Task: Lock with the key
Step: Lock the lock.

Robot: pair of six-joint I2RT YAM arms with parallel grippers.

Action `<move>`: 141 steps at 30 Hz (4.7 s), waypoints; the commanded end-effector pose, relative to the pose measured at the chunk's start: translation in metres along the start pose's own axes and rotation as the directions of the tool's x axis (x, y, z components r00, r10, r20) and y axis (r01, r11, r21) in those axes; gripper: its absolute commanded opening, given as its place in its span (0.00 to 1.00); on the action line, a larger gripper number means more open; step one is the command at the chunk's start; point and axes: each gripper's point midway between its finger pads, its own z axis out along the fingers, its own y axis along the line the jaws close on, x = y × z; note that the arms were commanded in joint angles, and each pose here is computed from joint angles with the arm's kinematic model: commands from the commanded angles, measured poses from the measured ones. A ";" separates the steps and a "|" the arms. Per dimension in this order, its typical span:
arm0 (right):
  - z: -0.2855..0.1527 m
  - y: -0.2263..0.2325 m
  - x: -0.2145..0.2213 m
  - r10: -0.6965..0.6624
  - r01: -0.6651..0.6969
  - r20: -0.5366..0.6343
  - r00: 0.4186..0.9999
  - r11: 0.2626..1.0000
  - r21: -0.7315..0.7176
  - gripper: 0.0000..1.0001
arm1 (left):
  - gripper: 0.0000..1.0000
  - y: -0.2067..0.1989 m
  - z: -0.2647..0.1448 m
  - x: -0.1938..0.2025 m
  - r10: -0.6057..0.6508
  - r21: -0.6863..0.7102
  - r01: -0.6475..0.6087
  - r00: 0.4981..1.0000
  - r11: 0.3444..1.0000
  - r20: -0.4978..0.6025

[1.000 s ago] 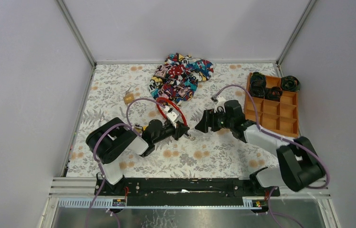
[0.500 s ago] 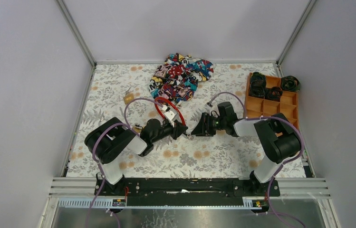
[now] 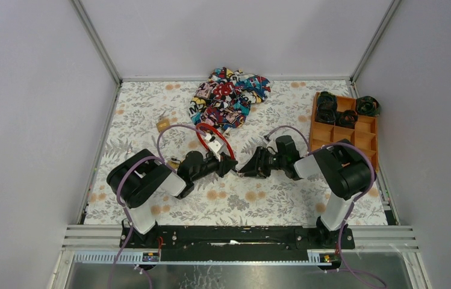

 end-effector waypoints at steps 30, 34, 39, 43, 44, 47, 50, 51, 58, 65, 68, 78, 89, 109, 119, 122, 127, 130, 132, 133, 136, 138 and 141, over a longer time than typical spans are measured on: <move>0.013 -0.004 -0.005 -0.632 0.602 -0.026 0.774 0.724 0.338 0.00 | 0.00 0.011 0.004 0.009 -0.021 -0.054 0.017 0.997 0.998 -0.078; 0.002 -0.010 -0.020 -0.749 0.682 -0.017 0.662 0.593 0.427 0.00 | 0.00 0.011 0.002 0.013 -0.031 -0.059 0.025 0.995 0.998 -0.096; 0.006 0.003 -0.016 -0.898 0.815 0.016 0.440 0.407 0.413 0.00 | 0.00 0.009 -0.002 0.013 -0.028 -0.052 0.024 0.995 0.998 -0.091; 0.009 0.008 -0.013 -0.974 0.871 0.003 0.228 0.206 0.445 0.00 | 0.00 0.008 -0.003 0.016 -0.024 -0.043 0.020 0.995 0.999 -0.101; 0.008 0.011 -0.017 -0.981 0.870 0.002 0.194 0.173 0.462 0.00 | 0.00 0.008 -0.004 0.017 -0.024 -0.041 0.019 0.994 0.999 -0.105; 0.008 0.014 -0.019 -0.996 0.885 -0.025 0.084 0.063 0.462 0.00 | 0.00 0.007 -0.004 0.017 -0.021 -0.038 0.017 0.994 0.999 -0.106; 0.012 0.012 -0.017 -0.999 0.889 -0.043 0.004 -0.016 0.458 0.00 | 0.00 0.006 -0.004 0.018 -0.022 -0.034 0.018 0.994 0.999 -0.111; 0.013 0.010 -0.018 -0.999 0.889 -0.053 -0.003 -0.027 0.457 0.00 | 0.00 0.006 -0.004 0.018 -0.021 -0.032 0.018 0.994 0.999 -0.110; 0.020 0.014 -0.023 -0.992 0.876 -0.090 -0.090 -0.122 0.467 0.00 | 0.00 0.006 -0.005 0.021 -0.023 -0.031 0.020 0.992 0.999 -0.122; 0.019 0.000 -0.016 -0.991 0.893 -0.134 -0.014 -0.073 0.444 0.00 | 0.00 0.013 -0.014 0.030 0.023 -0.058 -0.031 0.992 0.998 -0.128; 0.016 -0.005 -0.008 -0.989 0.905 -0.147 0.026 -0.039 0.423 0.00 | 0.00 0.017 -0.017 0.029 0.056 -0.073 -0.065 0.991 0.995 -0.123; 0.016 -0.026 0.003 -0.974 0.919 -0.208 0.090 0.000 0.393 0.00 | 0.00 0.015 -0.018 0.026 0.073 -0.064 -0.081 0.991 0.995 -0.112; 0.010 -0.029 0.024 -0.938 0.919 -0.230 0.259 0.165 0.359 0.00 | 0.00 0.038 -0.032 0.012 0.209 -0.094 -0.219 0.972 0.971 -0.112; 0.004 -0.021 0.045 -0.894 0.916 -0.273 0.356 0.276 0.292 0.00 | 0.00 0.073 -0.052 -0.043 0.275 -0.195 -0.270 0.962 0.943 -0.006; 0.002 -0.028 0.060 -0.850 0.894 -0.302 0.432 0.358 0.271 0.00 | 0.00 0.079 -0.053 -0.050 0.279 -0.241 -0.265 0.960 0.933 0.022; -0.004 -0.026 0.069 -0.801 0.849 -0.299 0.518 0.441 0.291 0.00 | 0.00 0.071 -0.055 -0.055 0.321 -0.222 -0.305 0.946 0.926 0.042; 0.002 -0.025 0.079 -0.743 0.806 -0.314 0.591 0.522 0.280 0.18 | 0.00 0.053 -0.052 -0.060 0.255 -0.161 -0.240 0.964 0.957 0.081; 0.004 -0.017 0.072 -0.754 0.806 -0.292 0.588 0.517 0.288 0.30 | 0.00 0.035 -0.050 -0.069 0.267 -0.130 -0.252 0.957 0.959 0.112; 0.002 -0.005 0.067 -0.782 0.813 -0.243 0.574 0.511 0.278 0.35 | 0.00 0.032 -0.049 -0.072 0.272 -0.136 -0.257 0.956 0.957 0.107; 0.000 0.003 0.063 -0.802 0.821 -0.208 0.560 0.502 0.274 0.38 | 0.00 0.034 -0.049 -0.073 0.270 -0.149 -0.254 0.958 0.956 0.099; -0.009 0.032 0.045 -0.867 0.842 -0.060 0.495 0.462 0.278 0.46 | 0.00 0.042 -0.050 -0.081 0.275 -0.204 -0.256 0.958 0.945 0.075; -0.015 0.056 0.026 -0.894 0.848 0.068 0.442 0.441 0.292 0.53 | 0.00 0.044 -0.049 -0.091 0.281 -0.230 -0.262 0.958 0.937 0.055; -0.028 0.090 -0.003 -0.897 0.849 0.215 0.385 0.436 0.299 0.63 | 0.00 0.043 -0.049 -0.114 0.293 -0.266 -0.270 0.955 0.926 0.050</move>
